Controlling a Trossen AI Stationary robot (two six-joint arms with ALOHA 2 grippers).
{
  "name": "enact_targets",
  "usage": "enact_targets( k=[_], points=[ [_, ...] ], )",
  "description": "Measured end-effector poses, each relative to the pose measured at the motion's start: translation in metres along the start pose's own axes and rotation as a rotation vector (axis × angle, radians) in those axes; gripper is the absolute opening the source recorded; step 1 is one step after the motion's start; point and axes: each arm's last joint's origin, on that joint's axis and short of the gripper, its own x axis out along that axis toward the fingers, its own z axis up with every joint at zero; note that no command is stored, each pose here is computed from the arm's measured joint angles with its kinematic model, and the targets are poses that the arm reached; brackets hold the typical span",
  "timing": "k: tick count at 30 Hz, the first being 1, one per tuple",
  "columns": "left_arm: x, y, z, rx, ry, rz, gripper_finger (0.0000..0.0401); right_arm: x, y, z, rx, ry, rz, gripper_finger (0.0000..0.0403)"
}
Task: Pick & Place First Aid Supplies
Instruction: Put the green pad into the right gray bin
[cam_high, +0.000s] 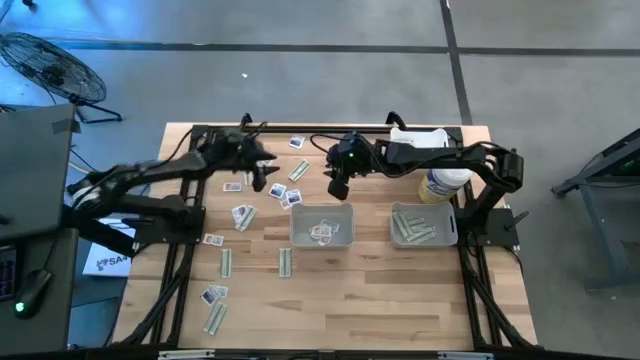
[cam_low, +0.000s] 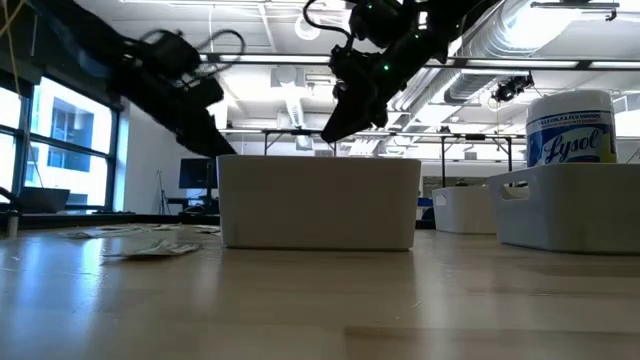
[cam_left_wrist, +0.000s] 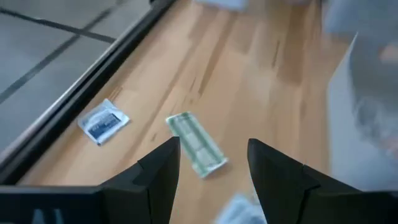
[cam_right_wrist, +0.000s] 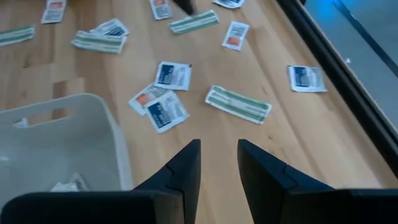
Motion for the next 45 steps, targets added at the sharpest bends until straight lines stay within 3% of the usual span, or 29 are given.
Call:
enact_targets(
  k=[7,12,20,27,38,45],
  points=[
    [0.043,0.025,0.001,0.237,0.202,-0.103,0.0185,0.000,0.017,0.000,-0.029,0.002,0.036,0.0099],
    [0.073,0.025,0.002,0.324,0.349,-0.125,0.0185,0.000,0.024,-0.001,-0.042,0.002,0.050,0.0099],
    [0.100,0.015,-0.002,0.445,0.423,-0.177,0.0185,0.000,0.024,-0.001,-0.042,0.001,0.047,0.0099],
    [0.109,0.009,0.000,0.482,0.371,-0.187,0.0185,0.000,0.023,-0.001,-0.041,0.001,0.033,0.0098],
    [0.119,0.010,-0.010,0.470,0.404,-0.201,0.0183,0.000,0.023,-0.001,-0.042,0.002,0.035,0.0098],
    [0.118,0.009,-0.013,0.427,0.433,-0.229,0.0121,0.000,0.023,-0.001,-0.040,0.002,0.034,0.0098]
  ],
)
